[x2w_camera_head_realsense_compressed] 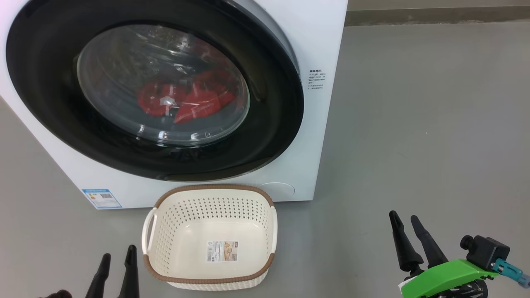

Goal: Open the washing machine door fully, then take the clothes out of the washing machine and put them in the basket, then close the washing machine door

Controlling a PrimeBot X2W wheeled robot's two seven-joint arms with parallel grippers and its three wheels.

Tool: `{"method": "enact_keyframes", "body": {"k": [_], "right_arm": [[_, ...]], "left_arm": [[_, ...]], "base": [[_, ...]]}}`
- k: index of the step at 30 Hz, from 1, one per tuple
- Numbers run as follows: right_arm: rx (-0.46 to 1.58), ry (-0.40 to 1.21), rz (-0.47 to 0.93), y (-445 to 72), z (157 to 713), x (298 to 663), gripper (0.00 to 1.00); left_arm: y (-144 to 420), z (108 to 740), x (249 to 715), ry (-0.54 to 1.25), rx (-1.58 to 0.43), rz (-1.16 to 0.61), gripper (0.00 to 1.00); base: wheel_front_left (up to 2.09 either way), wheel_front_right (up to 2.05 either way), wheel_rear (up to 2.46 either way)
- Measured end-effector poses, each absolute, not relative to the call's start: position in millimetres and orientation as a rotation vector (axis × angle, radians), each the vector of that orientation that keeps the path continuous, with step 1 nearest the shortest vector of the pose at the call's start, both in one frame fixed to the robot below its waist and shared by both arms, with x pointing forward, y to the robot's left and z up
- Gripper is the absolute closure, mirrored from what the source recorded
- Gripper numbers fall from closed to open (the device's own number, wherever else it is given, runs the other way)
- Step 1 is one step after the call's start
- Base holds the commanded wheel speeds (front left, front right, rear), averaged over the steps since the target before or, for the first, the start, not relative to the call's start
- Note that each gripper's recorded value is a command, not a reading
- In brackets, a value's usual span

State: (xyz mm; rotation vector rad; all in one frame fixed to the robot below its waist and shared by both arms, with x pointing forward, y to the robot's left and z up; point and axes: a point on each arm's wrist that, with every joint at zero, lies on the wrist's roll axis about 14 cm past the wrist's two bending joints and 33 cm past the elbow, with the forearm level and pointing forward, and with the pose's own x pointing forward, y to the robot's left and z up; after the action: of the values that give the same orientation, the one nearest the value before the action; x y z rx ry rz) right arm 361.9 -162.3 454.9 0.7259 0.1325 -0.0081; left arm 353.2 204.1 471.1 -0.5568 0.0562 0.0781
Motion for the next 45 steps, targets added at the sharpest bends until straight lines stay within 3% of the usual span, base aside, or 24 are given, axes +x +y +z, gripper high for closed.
{"method": "enact_keyframes", "body": {"k": [38,45], "right_arm": [[0.361,0.071,0.042,-164.0,458.4,358.1,0.0],[0.347,0.077,0.017,-172.5,454.9,356.7,0.0]], "left_arm": [[192.6,473.5,353.7,0.023,-0.109,-0.017,0.0],[192.5,470.6,353.0,0.033,-0.101,-0.018,0.0]], "base": [[0.0,0.0,0.0],[0.0,0.0,0.0]]}}
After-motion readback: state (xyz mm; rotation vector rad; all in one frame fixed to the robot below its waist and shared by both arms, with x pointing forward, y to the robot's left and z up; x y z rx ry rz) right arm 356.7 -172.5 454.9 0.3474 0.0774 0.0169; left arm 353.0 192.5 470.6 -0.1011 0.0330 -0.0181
